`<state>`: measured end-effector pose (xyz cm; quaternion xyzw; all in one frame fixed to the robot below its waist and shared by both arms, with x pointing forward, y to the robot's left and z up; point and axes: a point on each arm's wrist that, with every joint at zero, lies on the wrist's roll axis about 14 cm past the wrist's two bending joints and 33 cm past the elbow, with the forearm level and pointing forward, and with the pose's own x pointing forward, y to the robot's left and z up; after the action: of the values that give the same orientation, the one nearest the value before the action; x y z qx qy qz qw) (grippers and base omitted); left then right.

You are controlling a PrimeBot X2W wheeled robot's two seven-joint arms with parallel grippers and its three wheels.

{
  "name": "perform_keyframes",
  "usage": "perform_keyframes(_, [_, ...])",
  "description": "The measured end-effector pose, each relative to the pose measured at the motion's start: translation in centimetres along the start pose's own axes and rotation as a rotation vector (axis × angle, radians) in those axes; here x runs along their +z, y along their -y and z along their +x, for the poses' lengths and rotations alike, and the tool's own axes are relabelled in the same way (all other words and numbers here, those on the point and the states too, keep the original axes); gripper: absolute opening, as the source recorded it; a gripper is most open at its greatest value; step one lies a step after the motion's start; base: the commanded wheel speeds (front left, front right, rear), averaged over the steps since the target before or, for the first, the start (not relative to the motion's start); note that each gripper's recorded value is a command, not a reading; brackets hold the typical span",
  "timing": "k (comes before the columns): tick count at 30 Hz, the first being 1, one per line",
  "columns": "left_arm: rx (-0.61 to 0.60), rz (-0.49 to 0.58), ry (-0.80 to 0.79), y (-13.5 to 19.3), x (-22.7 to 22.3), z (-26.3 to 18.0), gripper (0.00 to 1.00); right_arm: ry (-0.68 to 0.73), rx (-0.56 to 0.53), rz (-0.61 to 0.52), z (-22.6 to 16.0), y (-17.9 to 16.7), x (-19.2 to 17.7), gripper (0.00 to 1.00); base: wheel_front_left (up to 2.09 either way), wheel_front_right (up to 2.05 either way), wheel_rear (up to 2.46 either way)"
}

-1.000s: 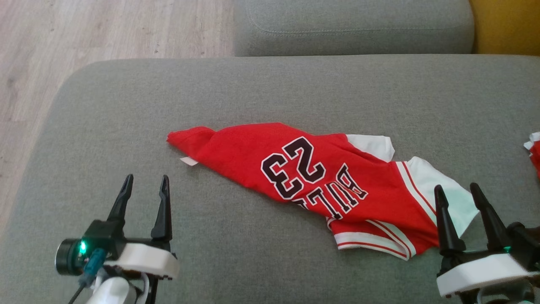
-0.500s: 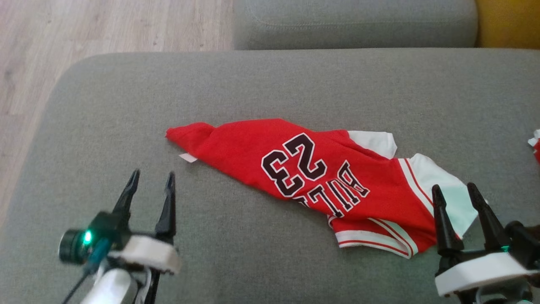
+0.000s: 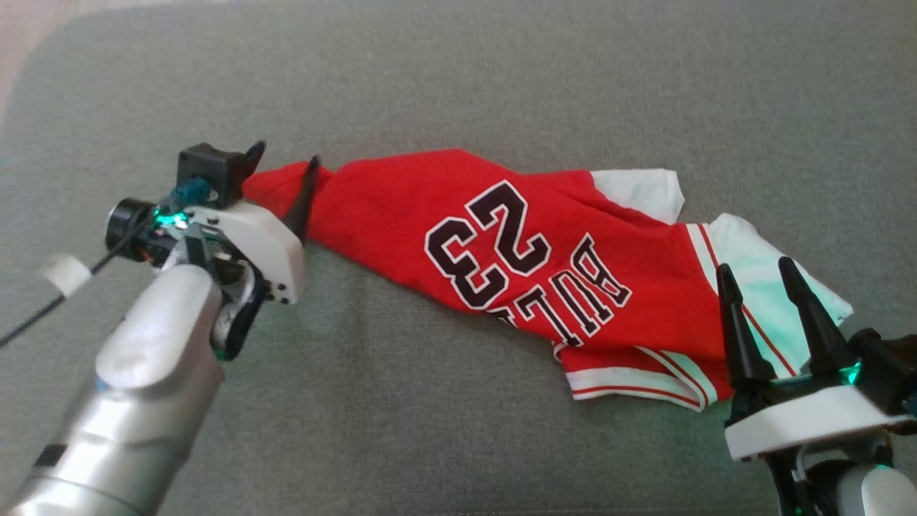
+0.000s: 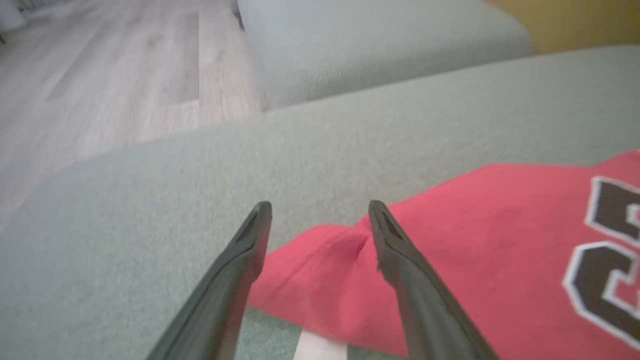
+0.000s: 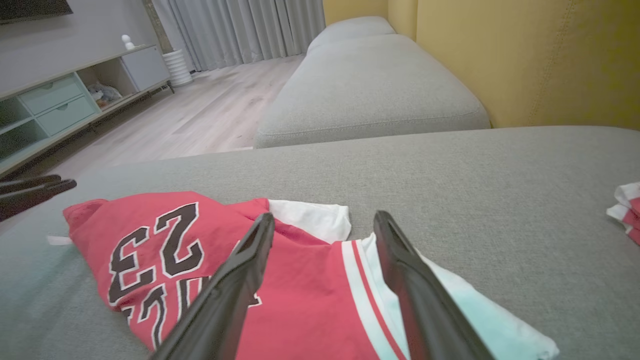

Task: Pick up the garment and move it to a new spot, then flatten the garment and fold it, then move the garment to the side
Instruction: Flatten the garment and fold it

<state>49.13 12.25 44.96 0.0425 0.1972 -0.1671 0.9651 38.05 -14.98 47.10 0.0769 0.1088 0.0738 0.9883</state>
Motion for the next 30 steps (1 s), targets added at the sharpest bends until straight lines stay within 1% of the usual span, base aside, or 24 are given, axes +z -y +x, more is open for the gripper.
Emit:
perform_keyframes(4, [0.008,-0.014,-0.201,-1.1,-4.8,1.8,1.00,-0.025,-0.022,0.007,0.6,0.8,-0.9,1.00,0.00,0.00,0.00])
perform_keyframes(7, [-0.005,-0.034,-0.321,-0.8,-7.7,2.3,1.00,-0.039,-0.046,0.010,0.5,1.6,-1.5,1.00,0.00,0.00,0.00])
perform_keyframes(8, [-0.008,-0.048,-0.336,-0.6,-8.1,2.4,0.78,-0.046,-0.055,0.010,0.5,1.9,-1.8,1.00,0.00,0.00,0.00])
perform_keyframes(9, [-0.012,-0.046,-0.340,-0.4,-8.2,2.5,0.30,-0.050,-0.060,0.011,0.4,2.0,-1.9,1.00,0.00,0.00,0.00])
perform_keyframes(10, [-0.020,-0.049,-0.341,-0.2,-8.2,2.5,0.00,-0.050,-0.061,0.012,0.4,2.1,-1.9,1.00,0.00,0.00,0.00])
perform_keyframes(14, [-0.015,-0.050,-0.325,-0.4,-8.0,2.0,0.00,-0.037,-0.054,0.025,0.4,1.8,-1.7,1.00,0.00,0.00,0.00])
perform_keyframes(17, [0.010,-0.043,-0.253,-0.9,-6.9,1.5,0.00,-0.026,-0.046,0.025,0.4,1.6,-1.3,1.00,0.00,0.00,0.00])
perform_keyframes(20, [0.035,-0.063,-0.159,-0.9,-5.5,0.5,0.00,-0.010,-0.041,0.024,0.1,1.4,-0.8,1.00,0.00,0.00,0.00])
perform_keyframes(23, [0.070,-0.142,-0.081,-1.0,-4.9,-1.5,0.00,0.003,-0.046,0.029,-0.6,1.5,-0.4,1.00,0.00,0.00,0.00])
perform_keyframes(25, [0.106,-0.220,-0.057,-1.2,-5.6,-3.5,0.00,0.008,-0.048,0.031,-1.2,1.5,-0.3,1.00,0.00,0.00,0.00])
perform_keyframes(27, [0.138,-0.284,-0.073,-0.9,-7.4,-6.0,0.00,-0.002,-0.047,0.045,-2.0,1.4,-0.5,1.00,0.00,0.00,0.00])
perform_keyframes(30, [0.177,-0.372,-0.152,0.4,-11.3,-10.2,0.00,-0.003,-0.044,0.050,-2.8,1.2,-0.6,1.00,0.00,0.00,0.00])
